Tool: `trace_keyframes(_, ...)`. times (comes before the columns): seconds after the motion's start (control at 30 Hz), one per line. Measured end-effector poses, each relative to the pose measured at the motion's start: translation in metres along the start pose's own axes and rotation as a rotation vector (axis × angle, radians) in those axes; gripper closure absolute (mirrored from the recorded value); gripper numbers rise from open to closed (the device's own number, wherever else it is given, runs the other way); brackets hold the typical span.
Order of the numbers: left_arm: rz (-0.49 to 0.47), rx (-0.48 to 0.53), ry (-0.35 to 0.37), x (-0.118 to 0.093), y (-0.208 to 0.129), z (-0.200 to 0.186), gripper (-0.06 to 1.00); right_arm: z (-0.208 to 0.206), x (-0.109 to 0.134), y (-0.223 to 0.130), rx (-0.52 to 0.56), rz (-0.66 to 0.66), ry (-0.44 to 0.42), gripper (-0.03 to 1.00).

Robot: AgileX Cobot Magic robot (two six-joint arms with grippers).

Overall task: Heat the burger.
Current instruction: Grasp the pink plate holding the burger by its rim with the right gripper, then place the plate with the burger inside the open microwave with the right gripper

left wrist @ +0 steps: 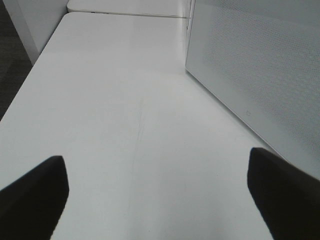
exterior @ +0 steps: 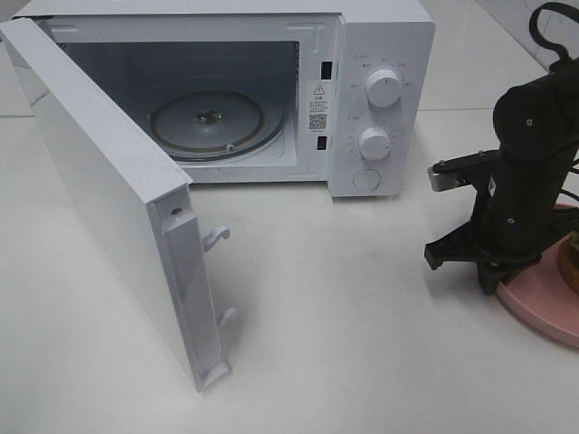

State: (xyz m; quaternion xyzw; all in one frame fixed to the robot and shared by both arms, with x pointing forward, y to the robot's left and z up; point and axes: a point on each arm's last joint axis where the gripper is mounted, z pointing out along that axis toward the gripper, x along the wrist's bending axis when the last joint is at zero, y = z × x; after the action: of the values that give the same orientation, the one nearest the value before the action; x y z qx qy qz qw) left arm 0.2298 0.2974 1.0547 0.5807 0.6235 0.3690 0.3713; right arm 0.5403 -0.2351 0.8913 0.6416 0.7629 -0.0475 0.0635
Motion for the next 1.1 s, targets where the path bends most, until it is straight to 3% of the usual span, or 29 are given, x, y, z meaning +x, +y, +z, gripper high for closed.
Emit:
trace_keyframes(0.1,0.0,0.0,0.0,0.0,0.0,0.0,0.05,-0.005,0.007,-0.003,0.009,-0.017,-0.065,0.9)
trace_keyframes(0.63,0.0,0.0,0.0,0.0,0.0,0.0,0.05,0.003,0.026,-0.033,0.038,-0.134,-0.245,0.93)
trace_keyframes(1.1,0.0,0.0,0.0,0.0,0.0,0.0,0.05,-0.02,0.021,-0.06,-0.003,-0.125,-0.288,0.91)
